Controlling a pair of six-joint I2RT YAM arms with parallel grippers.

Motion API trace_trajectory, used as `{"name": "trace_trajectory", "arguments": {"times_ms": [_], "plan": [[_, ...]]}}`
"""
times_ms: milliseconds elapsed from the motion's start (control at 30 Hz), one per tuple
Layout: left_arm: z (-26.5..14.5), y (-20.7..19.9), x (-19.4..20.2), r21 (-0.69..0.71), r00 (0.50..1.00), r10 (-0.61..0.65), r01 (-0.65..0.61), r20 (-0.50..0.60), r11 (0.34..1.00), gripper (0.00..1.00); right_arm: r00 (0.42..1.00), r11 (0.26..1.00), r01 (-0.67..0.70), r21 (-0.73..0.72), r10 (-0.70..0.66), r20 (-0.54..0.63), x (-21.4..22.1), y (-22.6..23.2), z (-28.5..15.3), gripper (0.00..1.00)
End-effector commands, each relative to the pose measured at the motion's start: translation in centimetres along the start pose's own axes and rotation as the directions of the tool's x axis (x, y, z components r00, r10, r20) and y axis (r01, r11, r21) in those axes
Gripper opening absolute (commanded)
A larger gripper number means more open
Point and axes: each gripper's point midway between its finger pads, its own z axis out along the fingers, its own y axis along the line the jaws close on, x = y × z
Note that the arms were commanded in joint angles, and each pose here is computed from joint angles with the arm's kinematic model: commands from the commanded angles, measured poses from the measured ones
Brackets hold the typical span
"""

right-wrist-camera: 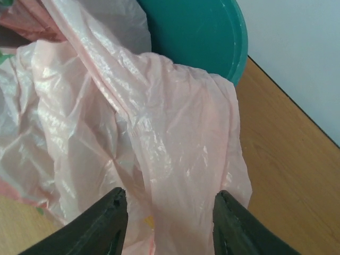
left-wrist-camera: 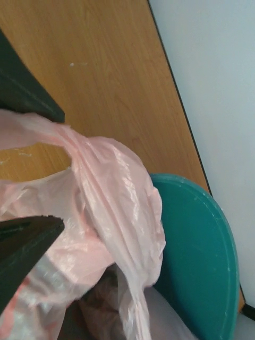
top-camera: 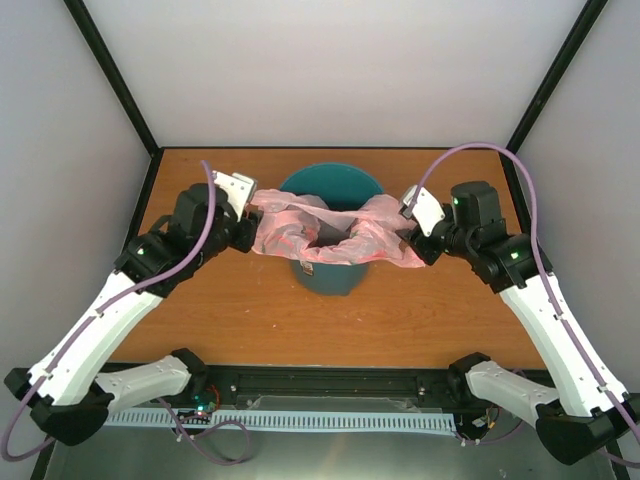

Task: Put the trash bags into the trash bin

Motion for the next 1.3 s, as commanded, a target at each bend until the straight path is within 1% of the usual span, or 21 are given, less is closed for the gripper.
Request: {"name": "trace_trajectory", "arguments": {"times_ms": [0, 33, 133, 233, 367, 500, 633, 667, 733, 767, 833, 933, 1033, 1200, 1267], "plan": [[1.3, 1.6, -1.5, -0.112, 0.998, -0.024, 0.03, 0.06, 0.993, 0.41, 0.999, 0.999, 0.001, 0.045, -0.002, 0.037, -1.0, -1.0, 0.0, 0.39], [1.6, 1.8, -1.6, -0.129, 0.998, -0.029, 0.037, 0.061, 0.991, 0.35, 0.999, 0.999, 0.001, 0.046, -0.002, 0.036, -1.1, -1.1, 0.2, 0.35], [3.0, 2.2, -1.5, -0.158, 0.998, -0.043, 0.049, 0.045, 0.986, 0.22, 1.0, 0.999, 0.0, 0.042, -0.001, 0.023, -1.2, -1.3, 0.8, 0.22], [4.3, 2.0, -1.5, -0.152, 0.998, -0.057, 0.06, 0.025, 0.986, 0.08, 1.0, 0.999, 0.0, 0.035, 0.0, 0.009, -1.1, -1.5, 1.5, 0.12], [5.3, 2.0, -1.7, -0.148, 0.997, -0.071, 0.075, 0.032, 0.986, 0.01, 1.0, 0.999, -0.004, 0.044, 0.004, 0.002, -0.9, -1.9, 2.2, 0.03], [6.3, 2.3, -1.5, -0.144, 0.996, -0.084, 0.085, 0.017, 0.986, 0.01, 1.0, 0.998, -0.029, 0.056, 0.029, 0.006, -0.9, -2.7, 2.5, 0.03], [6.1, 1.9, -1.2, -0.114, 0.996, -0.089, 0.089, 0.01, 0.99, 0.01, 0.997, 0.997, -0.072, 0.028, 0.071, 0.042, -1.0, -2.3, 1.3, 0.13], [5.9, 1.9, -1.2, -0.11, 0.996, -0.089, 0.091, 0.017, 0.99, 0.01, 0.995, 0.996, -0.084, 0.006, 0.084, 0.054, -1.0, -1.7, 0.7, 0.19], [5.6, 1.9, -1.2, -0.106, 0.995, -0.091, 0.093, 0.028, 0.99, 0.01, 0.992, 0.994, -0.097, -0.042, 0.1, 0.081, -1.3, -0.5, -0.6, 0.39], [5.5, 1.8, -1.3, -0.1, 0.995, -0.092, 0.094, 0.03, 0.99, 0.01, 0.99, 0.993, -0.103, -0.059, 0.108, 0.088, -1.4, 0.0, -1.2, 0.46], [5.4, 1.7, -1.2, -0.091, 0.995, -0.094, 0.096, 0.03, 0.991, 0.01, 0.989, 0.992, -0.105, -0.073, 0.112, 0.093, -1.5, 0.5, -2.0, 0.53], [5.4, 1.6, -1.1, -0.081, 0.995, -0.101, 0.103, 0.028, 0.991, 0.01, 0.992, 0.995, -0.088, -0.041, 0.091, 0.083, -0.7, 0.3, -1.9, 0.59], [5.3, 1.7, -0.7, -0.089, 0.995, -0.1, 0.102, 0.025, 0.991, 0.01, 0.997, 0.998, -0.052, -0.039, 0.054, 0.057, 0.6, 0.4, -0.5, 0.68], [5.5, 2.0, -0.4, -0.104, 0.995, -0.102, 0.103, 0.022, 0.989, 0.01, 0.998, 0.998, -0.055, -0.028, 0.055, 0.013, 1.6, -0.4, 1.9, 0.71], [5.6, 2.0, -0.4, -0.103, 0.995, -0.102, 0.104, 0.019, 0.989, 0.01, 0.998, 0.998, -0.054, -0.024, 0.055, 0.022, 1.3, -0.7, 2.4, 0.68]]}}
